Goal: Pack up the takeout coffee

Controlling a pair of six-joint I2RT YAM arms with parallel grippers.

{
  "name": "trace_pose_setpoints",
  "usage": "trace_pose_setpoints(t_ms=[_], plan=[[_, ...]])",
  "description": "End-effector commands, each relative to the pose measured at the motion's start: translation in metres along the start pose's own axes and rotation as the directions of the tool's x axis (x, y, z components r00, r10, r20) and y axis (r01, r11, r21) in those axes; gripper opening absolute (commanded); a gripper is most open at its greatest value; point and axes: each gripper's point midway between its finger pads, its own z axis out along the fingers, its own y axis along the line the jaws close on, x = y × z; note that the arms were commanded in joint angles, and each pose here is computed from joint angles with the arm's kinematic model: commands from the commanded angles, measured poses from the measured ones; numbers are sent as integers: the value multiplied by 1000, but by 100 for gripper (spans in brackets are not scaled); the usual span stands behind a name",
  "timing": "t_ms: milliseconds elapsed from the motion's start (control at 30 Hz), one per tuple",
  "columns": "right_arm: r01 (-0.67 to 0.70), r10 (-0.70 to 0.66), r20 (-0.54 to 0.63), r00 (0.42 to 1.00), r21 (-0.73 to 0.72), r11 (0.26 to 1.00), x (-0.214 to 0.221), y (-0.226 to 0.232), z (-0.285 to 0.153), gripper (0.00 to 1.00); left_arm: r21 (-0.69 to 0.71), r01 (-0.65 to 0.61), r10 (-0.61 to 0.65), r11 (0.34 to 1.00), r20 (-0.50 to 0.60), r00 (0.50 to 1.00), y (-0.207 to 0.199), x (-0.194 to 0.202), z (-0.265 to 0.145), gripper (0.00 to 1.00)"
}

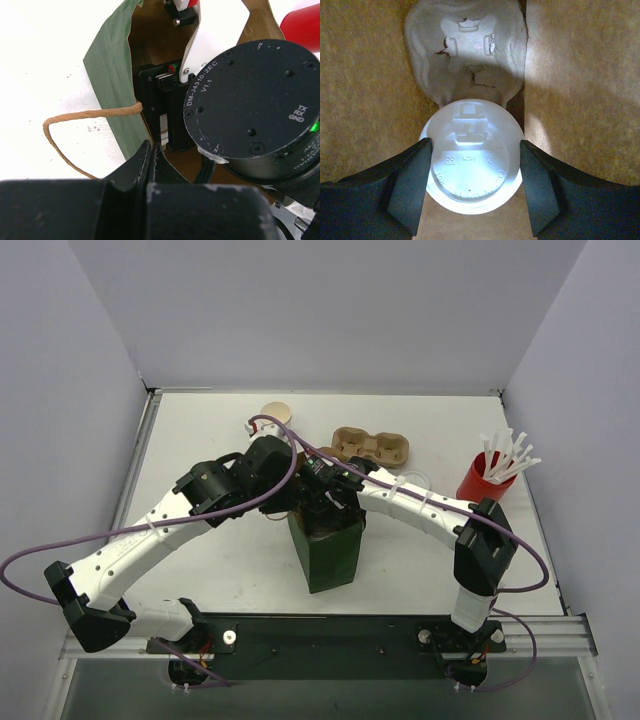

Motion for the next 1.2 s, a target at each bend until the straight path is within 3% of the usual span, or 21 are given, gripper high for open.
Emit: trace_pose_setpoints(t_ms=[0, 767, 1167], plan=[[25, -13, -116, 993, 103, 994, 33, -24, -1, 28, 23, 21, -23, 1000, 89, 996, -5, -19, -3, 0], [28, -12, -130, 991, 123, 992, 41, -31, 9, 28, 16, 15, -16, 1000, 94, 995, -5, -20, -1, 0], [60, -54, -60, 997, 99, 993, 26, -27, -20, 29, -26, 25, -22, 999, 137, 990, 4, -40, 8, 0]])
